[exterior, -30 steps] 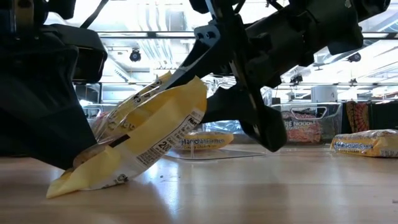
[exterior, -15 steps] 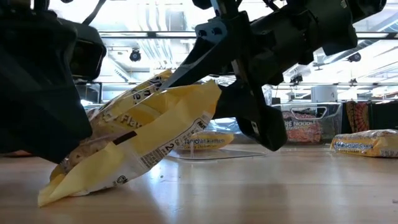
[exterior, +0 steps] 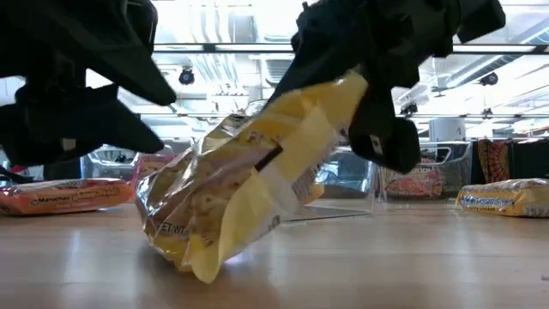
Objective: Sort Maruchan noodles
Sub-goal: Put the bottom left yellow noodle pack into the center transparent bin
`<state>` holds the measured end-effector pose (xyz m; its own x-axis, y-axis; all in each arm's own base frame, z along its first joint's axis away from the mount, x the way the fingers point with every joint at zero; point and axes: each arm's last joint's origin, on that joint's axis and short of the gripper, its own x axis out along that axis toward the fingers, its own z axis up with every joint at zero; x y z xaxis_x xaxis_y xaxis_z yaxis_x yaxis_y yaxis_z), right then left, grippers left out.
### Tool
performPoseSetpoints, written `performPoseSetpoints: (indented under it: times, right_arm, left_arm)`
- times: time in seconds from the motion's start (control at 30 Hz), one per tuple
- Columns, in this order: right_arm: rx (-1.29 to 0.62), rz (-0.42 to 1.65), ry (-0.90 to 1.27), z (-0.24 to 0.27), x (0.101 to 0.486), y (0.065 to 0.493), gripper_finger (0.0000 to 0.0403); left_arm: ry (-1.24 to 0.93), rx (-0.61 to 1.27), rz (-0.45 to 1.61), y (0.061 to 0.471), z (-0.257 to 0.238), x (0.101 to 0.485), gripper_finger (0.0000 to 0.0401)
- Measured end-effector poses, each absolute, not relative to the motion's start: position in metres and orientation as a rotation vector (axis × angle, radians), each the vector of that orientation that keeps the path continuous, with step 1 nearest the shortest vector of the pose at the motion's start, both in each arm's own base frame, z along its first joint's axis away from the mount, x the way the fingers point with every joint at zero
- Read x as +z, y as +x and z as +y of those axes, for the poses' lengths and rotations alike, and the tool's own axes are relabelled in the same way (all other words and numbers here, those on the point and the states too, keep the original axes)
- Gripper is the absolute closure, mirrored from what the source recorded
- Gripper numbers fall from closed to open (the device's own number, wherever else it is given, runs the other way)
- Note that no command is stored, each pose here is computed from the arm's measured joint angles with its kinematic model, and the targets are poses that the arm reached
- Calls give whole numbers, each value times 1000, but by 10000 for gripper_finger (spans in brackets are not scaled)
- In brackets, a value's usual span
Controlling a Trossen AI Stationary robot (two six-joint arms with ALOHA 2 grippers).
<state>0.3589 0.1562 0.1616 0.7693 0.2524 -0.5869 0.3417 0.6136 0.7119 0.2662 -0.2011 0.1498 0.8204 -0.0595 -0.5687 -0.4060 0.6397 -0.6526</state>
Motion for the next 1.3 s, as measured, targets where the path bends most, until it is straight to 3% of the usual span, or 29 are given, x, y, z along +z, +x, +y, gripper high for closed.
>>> performPoseSetpoints:
  times: [0.3, 0.67, 1.03, 1.3]
  right_arm:
    - [-49, 723, 920, 154, 165, 358, 296]
    - [-70, 735, 935, 157, 138, 366, 296]
    - [-78, 779, 956, 156, 145, 361, 296]
    - [-7, 848, 1000, 158, 149, 359, 257]
  left_arm:
    - [-840, 247, 551, 266, -198, 153, 247]
    - [-906, 287, 649, 267, -202, 129, 248]
    - [-895, 266, 717, 264, -208, 118, 249]
    - [-881, 269, 733, 264, -209, 111, 249]
